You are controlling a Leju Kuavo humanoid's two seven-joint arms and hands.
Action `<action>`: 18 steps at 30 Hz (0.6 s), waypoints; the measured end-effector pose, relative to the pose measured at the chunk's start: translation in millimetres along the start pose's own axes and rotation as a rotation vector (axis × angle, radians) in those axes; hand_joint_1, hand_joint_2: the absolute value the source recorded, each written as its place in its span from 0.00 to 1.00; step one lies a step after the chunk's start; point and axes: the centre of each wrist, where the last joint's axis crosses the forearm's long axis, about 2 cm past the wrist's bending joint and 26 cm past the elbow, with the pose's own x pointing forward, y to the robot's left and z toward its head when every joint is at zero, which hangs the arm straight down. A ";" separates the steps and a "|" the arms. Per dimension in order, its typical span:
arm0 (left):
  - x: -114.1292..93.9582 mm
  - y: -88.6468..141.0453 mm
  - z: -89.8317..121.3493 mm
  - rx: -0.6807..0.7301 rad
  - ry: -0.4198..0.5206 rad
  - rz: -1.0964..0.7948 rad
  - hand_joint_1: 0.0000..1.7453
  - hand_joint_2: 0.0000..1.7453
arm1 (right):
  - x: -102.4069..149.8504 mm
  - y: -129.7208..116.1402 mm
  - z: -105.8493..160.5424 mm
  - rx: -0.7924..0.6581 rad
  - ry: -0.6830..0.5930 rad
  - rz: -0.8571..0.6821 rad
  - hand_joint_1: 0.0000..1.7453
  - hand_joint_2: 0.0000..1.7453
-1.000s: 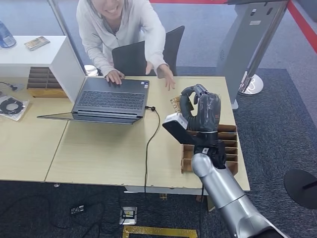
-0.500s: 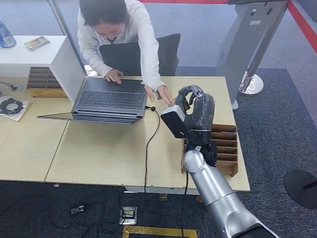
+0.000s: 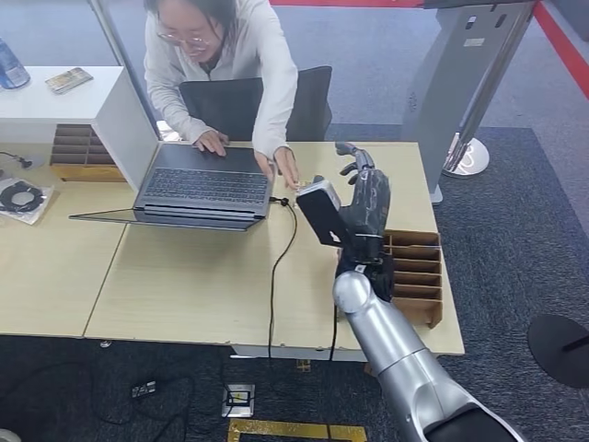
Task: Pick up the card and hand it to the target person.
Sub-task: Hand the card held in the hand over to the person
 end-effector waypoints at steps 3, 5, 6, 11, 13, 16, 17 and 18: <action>-0.2 0.1 0.0 0.000 0.002 0.001 0.00 1.00 | 6.4 3.2 -2.5 0.017 0.019 -0.003 0.00 1.00; -0.1 0.2 0.0 0.003 0.003 0.007 0.00 1.00 | 9.2 3.7 -2.5 0.029 0.053 0.000 0.00 1.00; -0.2 0.3 0.0 0.005 0.003 0.014 0.00 1.00 | 9.8 2.8 -2.4 0.034 0.072 0.006 0.00 1.00; -1.3 -0.1 -0.2 0.015 -0.006 0.050 0.00 1.00 | 5.7 -11.1 -0.1 0.092 0.118 0.099 0.00 1.00; -2.1 -1.3 -0.3 0.010 -0.009 0.060 0.00 1.00 | 0.7 -19.8 3.8 0.137 0.115 0.150 0.00 1.00; -3.7 -3.8 -0.4 0.001 -0.003 0.076 0.00 1.00 | -5.9 -33.9 11.0 0.192 0.106 0.195 0.00 1.00; -4.0 -4.1 -0.4 -0.001 0.000 0.080 0.00 1.00 | -7.5 -38.5 13.5 0.201 0.099 0.202 0.00 1.00; -4.1 -4.2 -0.4 -0.002 0.004 0.082 0.00 1.00 | -8.4 -42.8 16.1 0.204 0.089 0.207 0.00 1.00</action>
